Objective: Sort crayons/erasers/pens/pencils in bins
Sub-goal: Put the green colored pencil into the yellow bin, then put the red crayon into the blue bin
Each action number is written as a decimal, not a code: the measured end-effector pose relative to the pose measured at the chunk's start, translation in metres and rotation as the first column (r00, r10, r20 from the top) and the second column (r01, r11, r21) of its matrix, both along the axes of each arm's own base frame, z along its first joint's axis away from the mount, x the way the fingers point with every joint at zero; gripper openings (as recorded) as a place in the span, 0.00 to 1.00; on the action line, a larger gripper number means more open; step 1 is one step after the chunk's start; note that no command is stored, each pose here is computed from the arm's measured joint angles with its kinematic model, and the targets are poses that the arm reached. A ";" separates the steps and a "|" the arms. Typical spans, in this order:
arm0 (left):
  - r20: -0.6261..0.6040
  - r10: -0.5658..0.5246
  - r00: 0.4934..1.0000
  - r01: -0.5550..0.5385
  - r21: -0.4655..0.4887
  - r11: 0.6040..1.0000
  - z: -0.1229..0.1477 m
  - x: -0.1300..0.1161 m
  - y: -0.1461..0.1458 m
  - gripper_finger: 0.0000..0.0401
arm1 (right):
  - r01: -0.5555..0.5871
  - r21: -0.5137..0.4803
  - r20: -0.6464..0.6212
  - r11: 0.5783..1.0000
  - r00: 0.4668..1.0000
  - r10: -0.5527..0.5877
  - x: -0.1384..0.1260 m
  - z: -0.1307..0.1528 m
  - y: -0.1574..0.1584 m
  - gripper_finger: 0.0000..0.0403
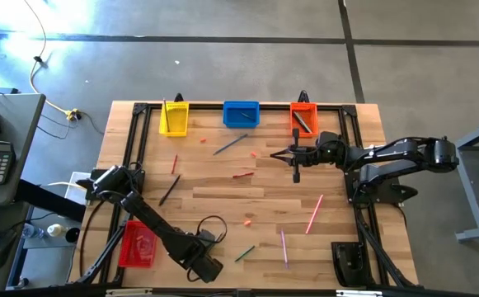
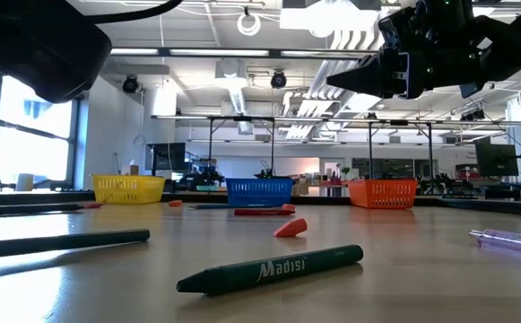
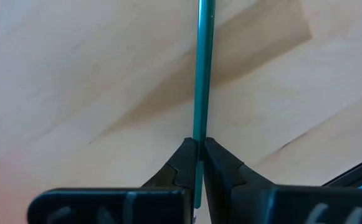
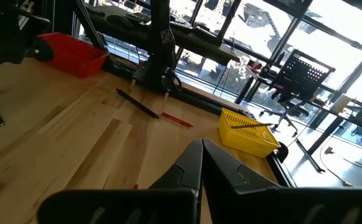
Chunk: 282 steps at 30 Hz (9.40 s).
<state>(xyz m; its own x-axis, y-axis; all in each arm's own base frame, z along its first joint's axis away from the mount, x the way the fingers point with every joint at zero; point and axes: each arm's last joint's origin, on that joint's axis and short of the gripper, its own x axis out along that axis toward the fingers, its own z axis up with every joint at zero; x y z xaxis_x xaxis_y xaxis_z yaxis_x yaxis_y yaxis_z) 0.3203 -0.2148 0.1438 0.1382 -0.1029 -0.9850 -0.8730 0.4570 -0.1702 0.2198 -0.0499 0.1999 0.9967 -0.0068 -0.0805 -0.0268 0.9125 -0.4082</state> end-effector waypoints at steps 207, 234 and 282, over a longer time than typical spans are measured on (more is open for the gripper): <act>0.008 0.608 0.794 -0.467 0.648 0.602 0.038 -0.179 0.477 0.01 | 0.017 0.025 -0.071 1.000 0.997 -0.015 -0.001 -0.007 0.000 0.00; 0.027 0.465 0.885 -0.331 0.739 0.586 0.077 -0.165 0.438 0.29 | 0.031 0.072 -0.188 0.997 0.982 -0.017 -0.003 -0.019 0.000 0.00; 0.424 -0.824 0.375 0.138 0.854 0.502 -0.014 -0.037 0.292 0.00 | 0.461 0.238 -0.381 0.855 0.854 -0.355 0.052 0.014 0.053 0.00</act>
<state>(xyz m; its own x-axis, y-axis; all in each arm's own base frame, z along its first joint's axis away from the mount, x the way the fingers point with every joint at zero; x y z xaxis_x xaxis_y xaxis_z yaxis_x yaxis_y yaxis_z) 0.2831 0.0773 0.1298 0.9406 0.0924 -0.3268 -0.1086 0.9936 -0.0316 0.2714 0.0033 0.2137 0.8286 -0.3290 -0.4529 0.2996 0.9441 -0.1376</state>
